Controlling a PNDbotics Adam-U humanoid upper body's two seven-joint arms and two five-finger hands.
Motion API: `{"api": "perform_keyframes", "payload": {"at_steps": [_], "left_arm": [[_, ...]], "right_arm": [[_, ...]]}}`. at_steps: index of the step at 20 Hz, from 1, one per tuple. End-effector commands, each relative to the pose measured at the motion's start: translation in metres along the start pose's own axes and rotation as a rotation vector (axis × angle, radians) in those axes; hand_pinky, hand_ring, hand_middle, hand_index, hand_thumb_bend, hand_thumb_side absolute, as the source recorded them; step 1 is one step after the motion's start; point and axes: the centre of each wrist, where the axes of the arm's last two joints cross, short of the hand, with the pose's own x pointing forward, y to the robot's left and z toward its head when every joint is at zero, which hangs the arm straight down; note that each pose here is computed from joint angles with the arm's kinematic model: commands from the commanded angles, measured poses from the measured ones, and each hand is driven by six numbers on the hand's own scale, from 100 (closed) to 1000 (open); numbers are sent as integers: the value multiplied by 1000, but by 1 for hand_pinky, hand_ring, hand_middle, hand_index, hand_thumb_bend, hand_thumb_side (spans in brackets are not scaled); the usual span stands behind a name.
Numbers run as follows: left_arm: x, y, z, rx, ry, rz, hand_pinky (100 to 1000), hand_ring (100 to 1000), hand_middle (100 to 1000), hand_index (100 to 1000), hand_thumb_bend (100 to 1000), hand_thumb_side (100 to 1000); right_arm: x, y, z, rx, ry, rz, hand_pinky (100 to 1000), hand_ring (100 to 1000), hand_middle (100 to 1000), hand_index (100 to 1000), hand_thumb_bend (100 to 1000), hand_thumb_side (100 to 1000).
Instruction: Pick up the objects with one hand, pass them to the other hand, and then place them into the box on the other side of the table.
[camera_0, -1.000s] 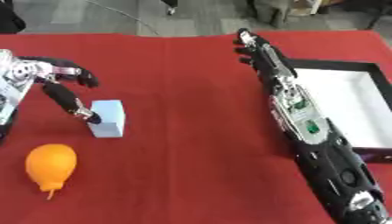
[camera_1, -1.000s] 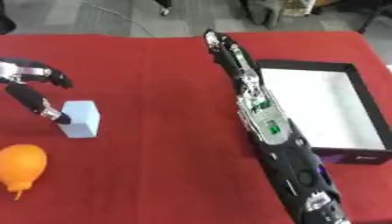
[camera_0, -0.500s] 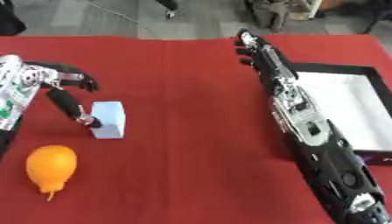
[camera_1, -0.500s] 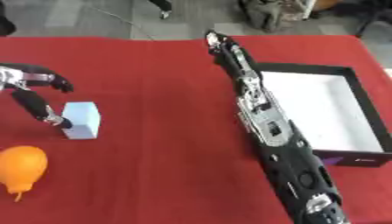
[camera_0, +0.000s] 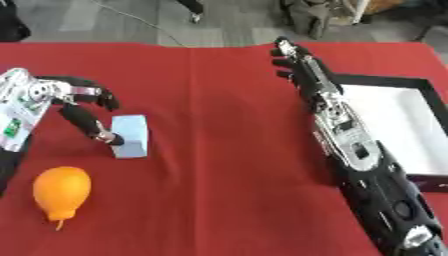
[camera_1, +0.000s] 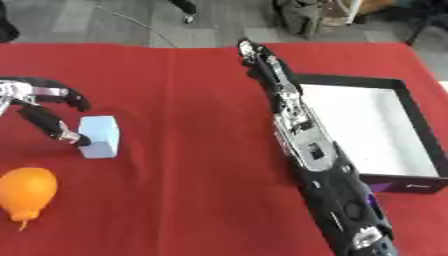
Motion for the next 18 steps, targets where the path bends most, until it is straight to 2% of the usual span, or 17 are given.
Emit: {"api": "perform_keyframes", "payload": {"at_steps": [1,3,4,8,9,11,15,18], "left_arm": [[4,24,21,68,-37,-13,1000,939,817,895,463,472],[4,29,27,81,-50,-8,1000,939,817,896,498,453],[4,29,28,81,-51,-11,1000,939,817,897,473,470],[6,24,24,55,-65,-19,1000,941,820,903,482,473],[5,21,22,44,-59,-28,1000,944,824,907,508,460],[4,16,17,20,-30,-59,1000,944,827,905,537,416],[0,8,11,-11,50,-139,1000,962,839,922,511,325],[-1,6,8,-19,81,-162,1000,964,839,929,503,310]], "right_arm": [[8,-4,-2,-3,-22,12,890,863,804,874,100,845],[7,-4,-1,-3,-21,14,890,863,803,874,100,843],[7,-4,-1,-3,-20,15,890,863,803,874,100,843],[7,-4,-1,0,-20,14,891,862,804,874,100,843],[7,-3,-1,1,-20,14,891,862,804,874,100,843],[7,-3,-1,0,-21,13,890,861,803,873,100,843],[7,-2,-1,2,-22,8,890,860,803,873,100,844],[7,-2,-1,4,-21,6,890,859,802,872,100,844]]}}
